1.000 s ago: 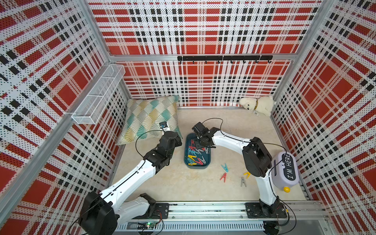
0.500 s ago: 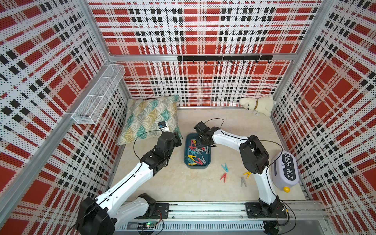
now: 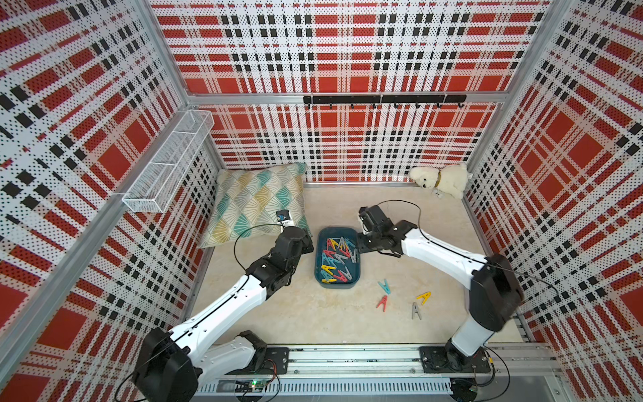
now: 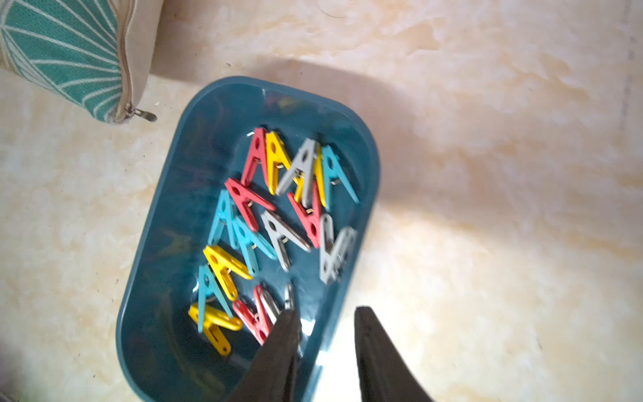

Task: Put the clothespins into the storage box
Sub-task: Place the clothespin in the storage box, then pick up the clothespin from the center of the board, then place the clothespin in the storage box, then pick up the clothespin from the center of the board, then place the clothespin in the storage box.

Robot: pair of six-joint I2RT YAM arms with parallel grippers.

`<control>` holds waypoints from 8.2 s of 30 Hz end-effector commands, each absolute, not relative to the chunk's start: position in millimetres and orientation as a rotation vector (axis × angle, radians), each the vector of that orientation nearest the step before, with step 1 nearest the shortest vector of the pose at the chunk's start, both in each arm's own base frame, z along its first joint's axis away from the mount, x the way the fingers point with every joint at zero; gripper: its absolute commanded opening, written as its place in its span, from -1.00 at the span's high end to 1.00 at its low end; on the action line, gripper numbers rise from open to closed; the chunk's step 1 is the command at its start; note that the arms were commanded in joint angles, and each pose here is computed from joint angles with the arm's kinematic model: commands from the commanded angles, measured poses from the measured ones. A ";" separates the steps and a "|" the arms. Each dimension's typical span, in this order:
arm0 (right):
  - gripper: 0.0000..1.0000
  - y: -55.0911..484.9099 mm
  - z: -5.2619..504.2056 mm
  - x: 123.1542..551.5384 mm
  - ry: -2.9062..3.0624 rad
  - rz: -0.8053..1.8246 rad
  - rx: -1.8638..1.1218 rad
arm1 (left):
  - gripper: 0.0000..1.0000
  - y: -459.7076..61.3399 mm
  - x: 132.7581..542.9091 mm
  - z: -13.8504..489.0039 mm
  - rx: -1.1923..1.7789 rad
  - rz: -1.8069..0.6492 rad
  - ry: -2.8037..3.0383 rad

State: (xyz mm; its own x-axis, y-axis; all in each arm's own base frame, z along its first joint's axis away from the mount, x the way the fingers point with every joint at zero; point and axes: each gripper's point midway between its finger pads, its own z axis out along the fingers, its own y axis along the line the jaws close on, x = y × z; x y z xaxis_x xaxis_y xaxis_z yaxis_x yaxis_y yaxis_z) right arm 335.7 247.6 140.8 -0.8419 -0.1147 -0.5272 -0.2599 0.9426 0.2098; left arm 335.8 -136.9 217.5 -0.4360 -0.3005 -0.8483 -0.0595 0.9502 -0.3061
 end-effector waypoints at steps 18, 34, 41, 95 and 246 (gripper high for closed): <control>0.30 184.9 47.4 272.4 2.767 0.316 -0.165 | 0.24 -137.9 338.0 231.4 -0.268 -0.243 1.982; 0.60 180.5 19.9 253.3 2.823 0.219 -0.150 | 0.25 -138.6 335.7 231.0 -0.265 -0.259 1.983; 0.75 181.8 31.6 263.1 2.790 0.193 -0.147 | 0.25 -136.0 334.1 235.8 -0.272 -0.263 1.969; 0.43 345.4 140.2 371.4 2.515 0.460 -0.339 | 0.24 -118.0 337.1 240.7 -0.302 -0.249 1.961; 0.30 110.3 51.9 134.9 2.966 0.203 0.302 | 0.21 -106.0 362.1 247.5 -0.370 -0.290 1.865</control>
State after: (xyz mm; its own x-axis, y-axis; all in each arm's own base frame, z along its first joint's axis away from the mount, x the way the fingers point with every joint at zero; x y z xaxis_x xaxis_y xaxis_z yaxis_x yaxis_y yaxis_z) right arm 147.3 118.1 60.6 -0.9695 0.1672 -0.1789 0.1344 0.9740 0.1822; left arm 358.3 -104.6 244.7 -0.3098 -0.3979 -0.8636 -0.1272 0.9174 -0.3771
